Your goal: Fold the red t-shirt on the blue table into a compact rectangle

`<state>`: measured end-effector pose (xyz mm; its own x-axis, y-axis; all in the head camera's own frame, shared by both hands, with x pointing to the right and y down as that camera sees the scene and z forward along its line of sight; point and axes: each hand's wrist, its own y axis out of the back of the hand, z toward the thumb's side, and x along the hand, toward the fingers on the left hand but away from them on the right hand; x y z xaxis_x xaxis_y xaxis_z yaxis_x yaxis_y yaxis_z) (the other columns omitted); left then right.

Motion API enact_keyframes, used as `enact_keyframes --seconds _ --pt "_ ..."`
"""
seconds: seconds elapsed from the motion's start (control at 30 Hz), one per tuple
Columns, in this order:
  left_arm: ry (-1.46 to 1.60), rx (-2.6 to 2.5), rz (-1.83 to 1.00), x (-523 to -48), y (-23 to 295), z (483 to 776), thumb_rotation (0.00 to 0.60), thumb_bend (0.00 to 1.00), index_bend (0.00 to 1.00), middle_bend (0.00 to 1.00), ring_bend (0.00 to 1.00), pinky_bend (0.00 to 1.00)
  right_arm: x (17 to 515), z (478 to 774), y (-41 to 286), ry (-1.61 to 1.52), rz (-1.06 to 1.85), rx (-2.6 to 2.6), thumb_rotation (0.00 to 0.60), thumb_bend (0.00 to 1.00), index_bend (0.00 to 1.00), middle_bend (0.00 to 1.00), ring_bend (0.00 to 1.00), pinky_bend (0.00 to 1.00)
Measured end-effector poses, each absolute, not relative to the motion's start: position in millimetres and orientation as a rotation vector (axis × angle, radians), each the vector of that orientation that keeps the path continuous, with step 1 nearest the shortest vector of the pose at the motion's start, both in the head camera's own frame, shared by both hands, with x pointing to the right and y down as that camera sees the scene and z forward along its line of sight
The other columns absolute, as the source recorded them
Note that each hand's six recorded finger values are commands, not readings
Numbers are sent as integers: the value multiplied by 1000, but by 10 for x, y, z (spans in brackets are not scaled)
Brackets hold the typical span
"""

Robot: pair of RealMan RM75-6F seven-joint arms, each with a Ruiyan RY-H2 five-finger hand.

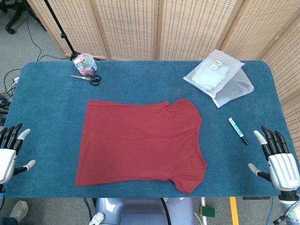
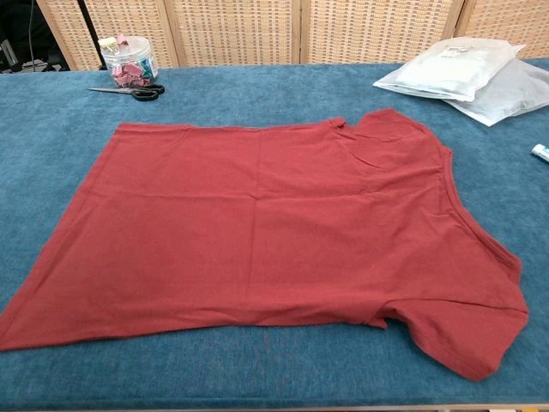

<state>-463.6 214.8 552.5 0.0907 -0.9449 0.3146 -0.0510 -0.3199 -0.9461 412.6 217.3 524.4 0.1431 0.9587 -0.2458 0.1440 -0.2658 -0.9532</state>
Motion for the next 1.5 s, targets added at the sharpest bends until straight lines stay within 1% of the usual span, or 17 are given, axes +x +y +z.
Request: enact_keyframes --seconds 0.07,0.2,0.43,0.67,0.8,0.97,1.07,1.23,1.5 --pt "1024 -1531 -1348 -4635 2152 5526 600 0 0 0 0 0 4116 5250 2179 -1085 1219 -1584 600 0 42 0 0 0" --pt "1019 -1532 -1345 -4624 2156 5530 600 0 0 0 0 0 4078 5280 2208 -1036 1215 -1611 600 0 109 0 0 0" --pt "1011 -1538 -1345 -4606 2162 5546 600 0 0 0 0 0 3916 5397 2300 -865 1184 -1702 600 0 186 0 0 0" --pt "1036 -1535 -1338 -4619 2146 5512 600 0 0 0 0 0 3626 5547 2416 -687 1055 -1801 600 0 293 0 0 0" --pt "1045 -1534 -1342 -4630 2136 5508 600 0 0 0 0 0 3471 5666 2482 -606 965 -1838 600 0 338 0 0 0" --pt "1048 -1531 -1353 -4640 2123 5521 600 0 0 0 0 0 3212 5950 2607 -458 855 -1881 600 0 366 0 0 0" --pt "1050 -1529 -1356 -4645 2118 5522 600 0 0 0 0 0 3052 6069 2695 -385 793 -1899 600 0 370 0 0 0" --pt "1047 -1529 -1360 -4645 2117 5532 600 0 0 0 0 0 2930 6153 2803 -323 752 -1898 600 0 373 0 0 0" --pt "1046 -1527 -1365 -4646 2115 5543 600 0 0 0 0 0 2831 6273 2864 -262 744 -1853 600 0 373 0 0 0"
